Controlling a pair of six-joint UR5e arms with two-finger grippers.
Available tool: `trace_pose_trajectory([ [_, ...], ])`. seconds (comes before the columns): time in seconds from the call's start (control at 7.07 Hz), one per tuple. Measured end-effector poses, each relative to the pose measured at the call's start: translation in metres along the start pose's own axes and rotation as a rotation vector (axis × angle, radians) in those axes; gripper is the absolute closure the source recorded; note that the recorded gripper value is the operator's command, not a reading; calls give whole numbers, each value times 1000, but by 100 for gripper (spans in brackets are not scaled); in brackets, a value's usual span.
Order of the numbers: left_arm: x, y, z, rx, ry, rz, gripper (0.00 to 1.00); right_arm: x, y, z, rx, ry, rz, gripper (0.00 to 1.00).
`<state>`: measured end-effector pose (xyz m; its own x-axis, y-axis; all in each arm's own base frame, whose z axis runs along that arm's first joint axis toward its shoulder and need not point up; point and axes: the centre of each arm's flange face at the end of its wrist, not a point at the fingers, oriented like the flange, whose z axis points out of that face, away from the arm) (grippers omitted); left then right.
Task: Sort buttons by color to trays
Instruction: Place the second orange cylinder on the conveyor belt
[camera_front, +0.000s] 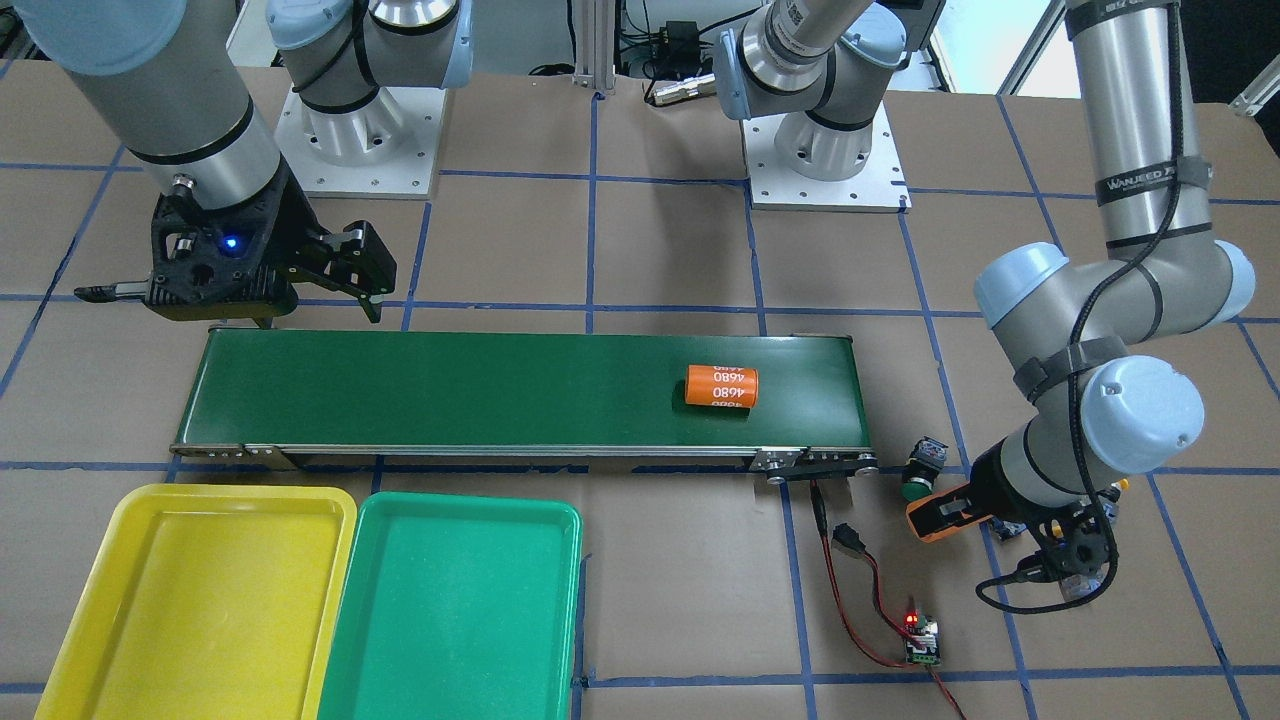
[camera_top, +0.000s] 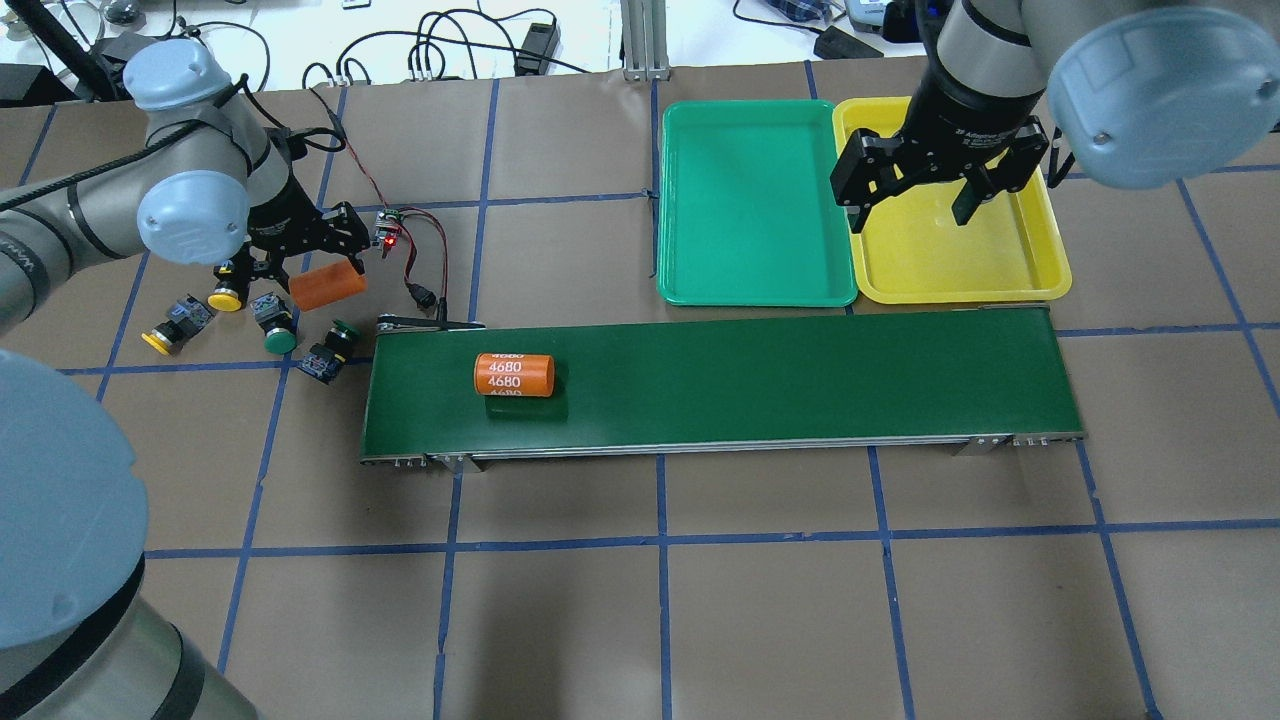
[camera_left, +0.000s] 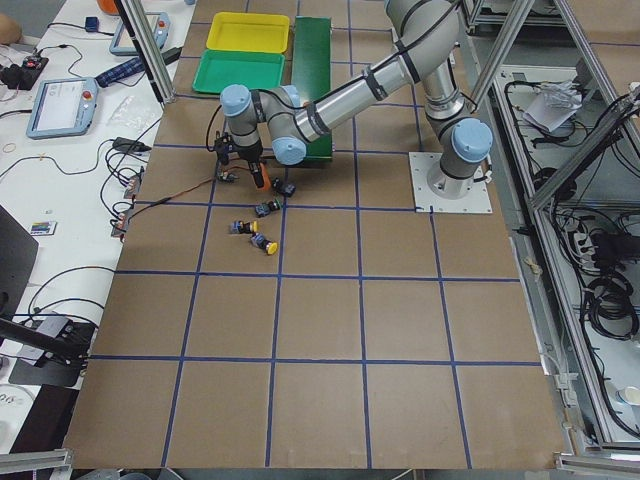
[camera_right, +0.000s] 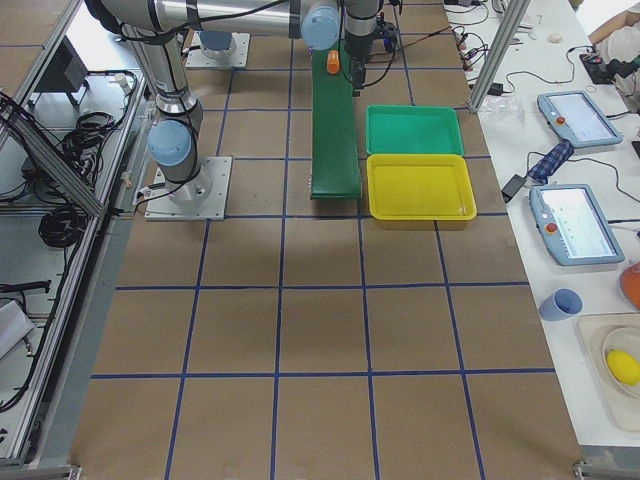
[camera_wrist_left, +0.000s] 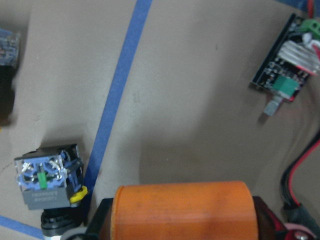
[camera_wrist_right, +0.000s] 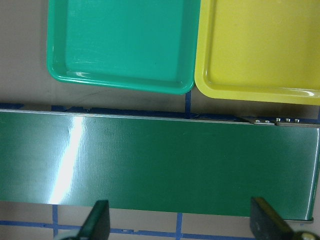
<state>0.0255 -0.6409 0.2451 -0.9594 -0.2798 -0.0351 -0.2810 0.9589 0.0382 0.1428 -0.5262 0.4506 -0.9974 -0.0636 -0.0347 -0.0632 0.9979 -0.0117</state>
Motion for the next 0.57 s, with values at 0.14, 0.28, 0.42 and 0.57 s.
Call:
trace_pose_trajectory([
  [0.14, 10, 21, -32, 4, -1, 46, 100, 0, 0, 0, 0, 0, 0, 0],
  [0.28, 30, 49, -58, -10, -3, 112, 100, 0, 0, 0, 0, 0, 0, 0],
  [0.42, 58, 81, -73, -29, -10, 203, 100, 0, 0, 0, 0, 0, 0, 0],
  [0.57, 83, 108, -74, -46, -18, 282, 100, 0, 0, 0, 0, 0, 1, 0],
])
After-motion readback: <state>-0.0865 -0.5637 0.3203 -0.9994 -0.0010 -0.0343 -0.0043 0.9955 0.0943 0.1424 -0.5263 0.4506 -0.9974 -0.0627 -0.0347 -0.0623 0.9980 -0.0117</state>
